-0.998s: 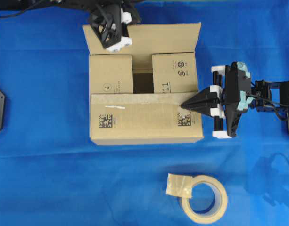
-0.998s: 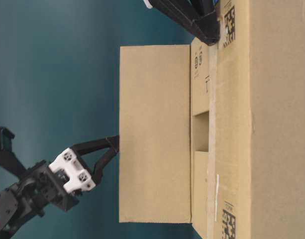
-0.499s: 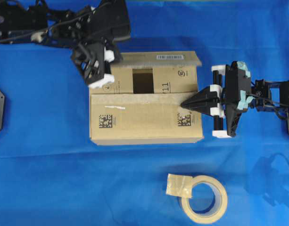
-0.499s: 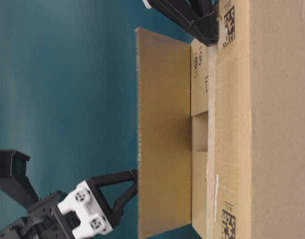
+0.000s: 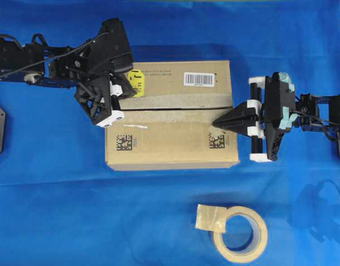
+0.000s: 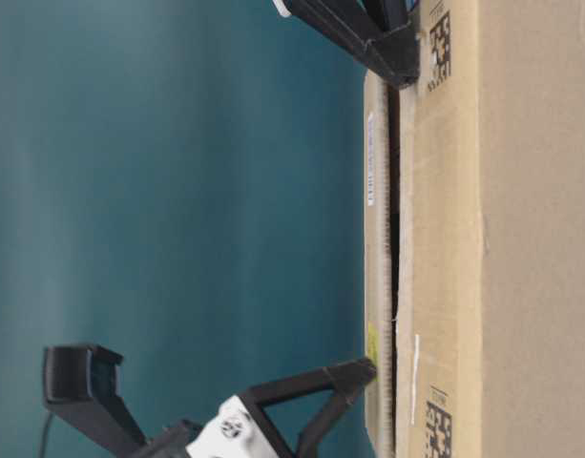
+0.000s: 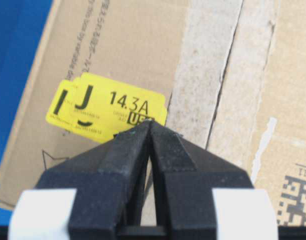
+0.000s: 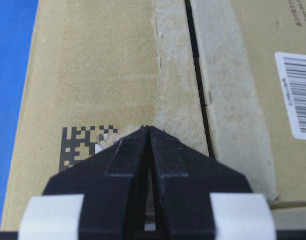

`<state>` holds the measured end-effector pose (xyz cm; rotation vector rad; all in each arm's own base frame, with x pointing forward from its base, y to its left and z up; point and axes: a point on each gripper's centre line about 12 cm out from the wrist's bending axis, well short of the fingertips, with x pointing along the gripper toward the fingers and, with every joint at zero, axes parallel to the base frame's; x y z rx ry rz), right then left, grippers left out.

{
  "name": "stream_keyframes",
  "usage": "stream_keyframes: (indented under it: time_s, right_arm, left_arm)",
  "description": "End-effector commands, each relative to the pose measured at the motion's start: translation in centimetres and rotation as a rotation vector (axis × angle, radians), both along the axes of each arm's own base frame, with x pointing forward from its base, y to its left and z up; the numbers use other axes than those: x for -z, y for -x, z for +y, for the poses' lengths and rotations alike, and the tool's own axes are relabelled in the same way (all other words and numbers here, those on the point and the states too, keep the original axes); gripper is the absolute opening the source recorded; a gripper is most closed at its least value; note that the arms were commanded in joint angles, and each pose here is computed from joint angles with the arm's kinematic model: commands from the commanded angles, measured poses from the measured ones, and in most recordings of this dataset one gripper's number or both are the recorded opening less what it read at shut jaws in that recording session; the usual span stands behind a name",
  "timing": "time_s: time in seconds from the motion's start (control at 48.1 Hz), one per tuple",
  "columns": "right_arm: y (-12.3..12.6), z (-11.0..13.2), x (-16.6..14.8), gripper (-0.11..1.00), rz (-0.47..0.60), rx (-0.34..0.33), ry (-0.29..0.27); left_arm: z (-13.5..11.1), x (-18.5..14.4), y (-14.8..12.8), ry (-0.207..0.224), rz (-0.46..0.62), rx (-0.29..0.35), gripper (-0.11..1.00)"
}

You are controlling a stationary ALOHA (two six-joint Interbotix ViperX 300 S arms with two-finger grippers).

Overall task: Close the cardboard box.
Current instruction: 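Fold the back flap forward over the box with the left gripper, then press both grippers on the closed top flaps along the center seam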

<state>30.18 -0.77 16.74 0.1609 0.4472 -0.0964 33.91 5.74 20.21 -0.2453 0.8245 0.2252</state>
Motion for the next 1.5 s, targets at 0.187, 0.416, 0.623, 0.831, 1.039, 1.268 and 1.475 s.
stream_keyframes:
  time_s: [0.187,0.416,0.623,0.831,1.039,1.268,1.475]
  right_arm:
    - [-0.3,-0.6,-1.0,0.0,-0.034,0.019,0.001]
    - [-0.3,-1.9,-1.0,0.0,-0.033,0.06,0.004]
    - [-0.1,-2.6,-0.9,0.0,-0.029,0.085,0.003]
    - [0.0,-2.9,-0.7,0.0,-0.023,0.096,0.003]
    - [0.2,-2.9,-0.5,0.0,-0.017,0.096,0.002]
    - [0.2,-2.9,-0.5,0.0,-0.017,0.096,0.002]
    - [0.2,-2.9,-0.5,0.0,-0.017,0.095,0.003]
  left_arm:
    - [-0.8,0.8,0.5,0.018,-0.054,-0.01,0.0]
    - [-1.2,0.7,0.5,0.018,-0.061,0.001,0.0]
    - [-1.4,0.6,0.4,0.017,-0.066,0.008,0.0]
    - [-1.7,0.6,0.4,0.017,-0.066,0.015,0.0]
    - [-1.7,0.6,0.4,0.017,-0.067,0.016,0.0]
    - [-1.9,0.0,0.3,-0.003,-0.16,0.028,0.0]
    - [-3.3,-1.0,1.6,-0.052,-0.4,0.077,0.0]
